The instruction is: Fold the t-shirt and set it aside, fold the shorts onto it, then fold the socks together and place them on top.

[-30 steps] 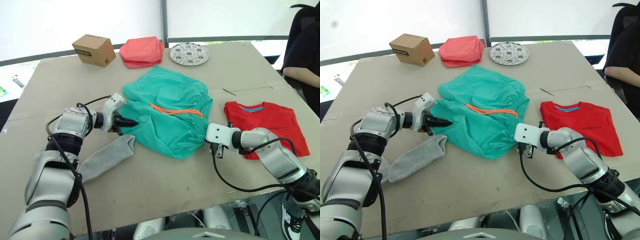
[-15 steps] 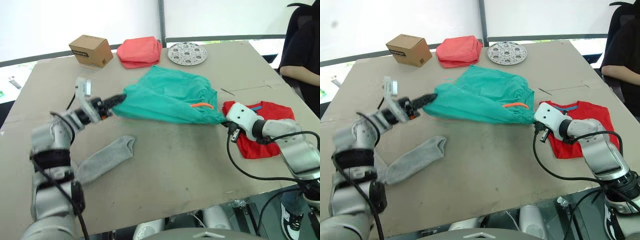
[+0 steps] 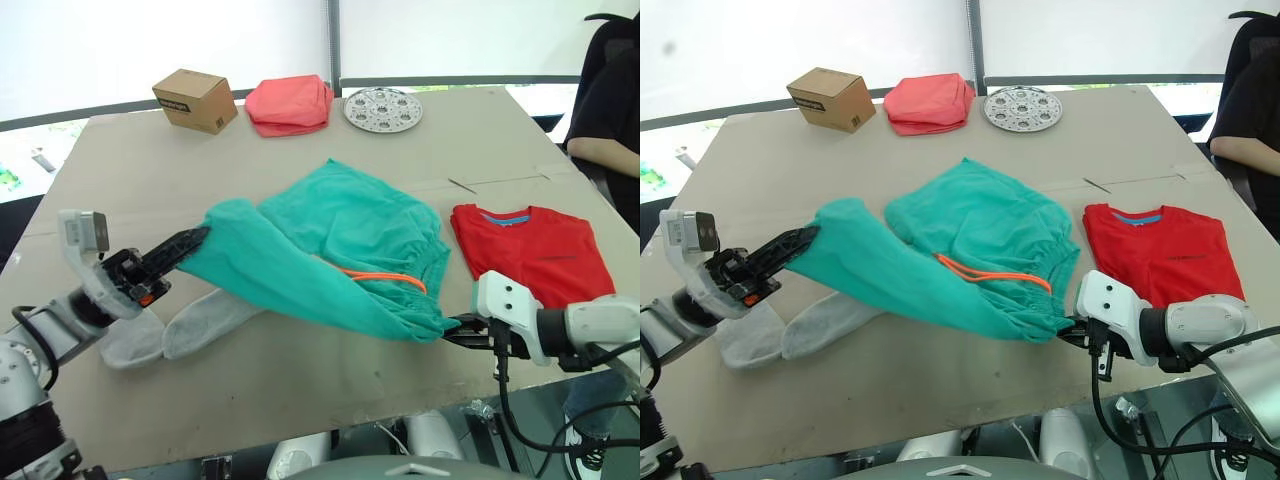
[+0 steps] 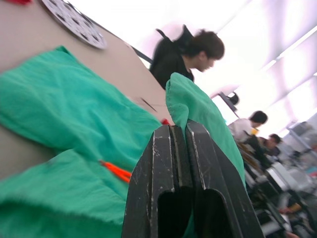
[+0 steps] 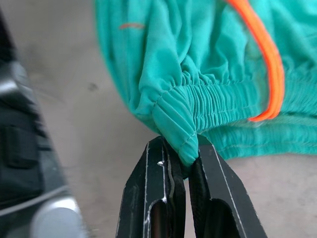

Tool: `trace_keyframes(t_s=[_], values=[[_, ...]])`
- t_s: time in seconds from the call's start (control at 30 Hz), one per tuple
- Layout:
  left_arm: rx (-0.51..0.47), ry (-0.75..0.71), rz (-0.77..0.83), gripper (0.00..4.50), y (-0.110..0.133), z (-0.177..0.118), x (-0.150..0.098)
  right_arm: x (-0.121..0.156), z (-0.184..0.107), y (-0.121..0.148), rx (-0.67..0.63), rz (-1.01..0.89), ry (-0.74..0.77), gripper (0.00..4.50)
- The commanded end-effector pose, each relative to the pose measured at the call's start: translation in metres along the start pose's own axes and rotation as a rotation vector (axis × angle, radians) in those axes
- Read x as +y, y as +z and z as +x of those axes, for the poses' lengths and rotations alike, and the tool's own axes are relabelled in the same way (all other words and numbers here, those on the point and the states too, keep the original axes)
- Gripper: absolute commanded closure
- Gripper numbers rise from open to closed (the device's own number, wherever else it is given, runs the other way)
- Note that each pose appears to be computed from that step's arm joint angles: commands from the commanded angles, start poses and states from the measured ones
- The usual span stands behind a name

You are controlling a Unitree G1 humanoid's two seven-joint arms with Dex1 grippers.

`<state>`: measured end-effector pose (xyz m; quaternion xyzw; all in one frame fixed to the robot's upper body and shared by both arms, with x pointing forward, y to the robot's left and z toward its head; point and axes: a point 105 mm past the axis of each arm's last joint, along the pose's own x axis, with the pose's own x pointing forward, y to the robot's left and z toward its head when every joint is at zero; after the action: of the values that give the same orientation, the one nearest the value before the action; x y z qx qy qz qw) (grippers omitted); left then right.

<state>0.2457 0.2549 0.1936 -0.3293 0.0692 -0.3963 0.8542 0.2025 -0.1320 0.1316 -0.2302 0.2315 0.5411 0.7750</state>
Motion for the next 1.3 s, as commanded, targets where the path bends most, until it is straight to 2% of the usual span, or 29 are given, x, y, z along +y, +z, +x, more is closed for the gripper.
trace_keyframes(t_s=[0.03, 0.1, 0.23, 0.33, 0.43, 0.57, 0.67, 0.8, 0.83, 0.9, 1.0, 1.03, 1.07, 1.13, 1.17, 1.23, 1.3], values=[[-0.039, -0.016, 0.136, 4.5, 0.023, 0.02, -0.006, -0.022, -0.009, 0.016, -0.088, -0.004, -0.138, 4.43], [-0.101, 0.049, 0.273, 4.5, 0.042, 0.049, 0.008, -0.06, -0.016, 0.025, -0.163, 0.075, -0.335, 4.43], [-0.216, 0.107, 0.433, 4.5, 0.079, 0.101, 0.023, -0.109, -0.033, 0.025, -0.162, 0.228, -0.579, 4.43], [-0.185, 0.179, 0.537, 4.5, 0.086, 0.153, 0.04, -0.135, -0.035, 0.028, -0.122, 0.265, -0.665, 4.43], [-0.09, 0.271, 0.647, 4.5, 0.072, 0.194, 0.063, -0.156, -0.021, 0.022, -0.034, 0.261, -0.7, 4.43], [0.019, 0.304, 0.698, 4.5, 0.046, 0.217, 0.081, -0.167, -0.005, 0.021, -0.027, 0.307, -0.677, 4.43], [0.138, 0.32, 0.77, 4.5, 0.023, 0.221, 0.094, -0.165, 0.004, 0.012, 0.004, 0.319, -0.648, 4.43], [0.153, 0.344, 0.804, 4.5, 0.017, 0.218, 0.102, -0.17, 0.001, 0.012, -0.005, 0.281, -0.677, 4.43], [0.149, 0.343, 0.782, 4.15, 0.016, 0.215, 0.104, -0.172, -0.001, 0.013, -0.015, 0.27, -0.69, 3.73], [0.127, 0.345, 0.739, 3.6, 0.019, 0.208, 0.107, -0.176, -0.006, 0.02, -0.042, 0.23, -0.731, 3.18], [0.065, 0.312, 0.687, 2.25, 0.031, 0.198, 0.105, -0.172, -0.015, 0.029, -0.064, 0.195, -0.744, 1.78], [0.031, 0.29, 0.641, 1.68, 0.038, 0.194, 0.102, -0.17, -0.02, 0.033, -0.077, 0.187, -0.743, 1.21], [0.01, 0.277, 0.618, 1.25, 0.047, 0.185, 0.099, -0.165, -0.027, 0.038, -0.09, 0.167, -0.732, 1.2], [0.0, 0.214, 0.57, 1.25, 0.06, 0.166, 0.086, -0.151, -0.039, 0.056, -0.157, 0.113, -0.673, 1.2], [0.005, 0.195, 0.562, 1.19, 0.061, 0.159, 0.08, -0.145, -0.041, 0.064, -0.191, 0.084, -0.646, 0.66], [0.063, 0.137, 0.586, 1.19, 0.052, 0.143, 0.066, -0.135, -0.033, 0.072, -0.222, 0.065, -0.596, 0.03], [0.128, 0.08, 0.585, 1.19, 0.038, 0.127, 0.051, -0.123, -0.018, 0.074, -0.223, 0.043, -0.54, 0.03]])
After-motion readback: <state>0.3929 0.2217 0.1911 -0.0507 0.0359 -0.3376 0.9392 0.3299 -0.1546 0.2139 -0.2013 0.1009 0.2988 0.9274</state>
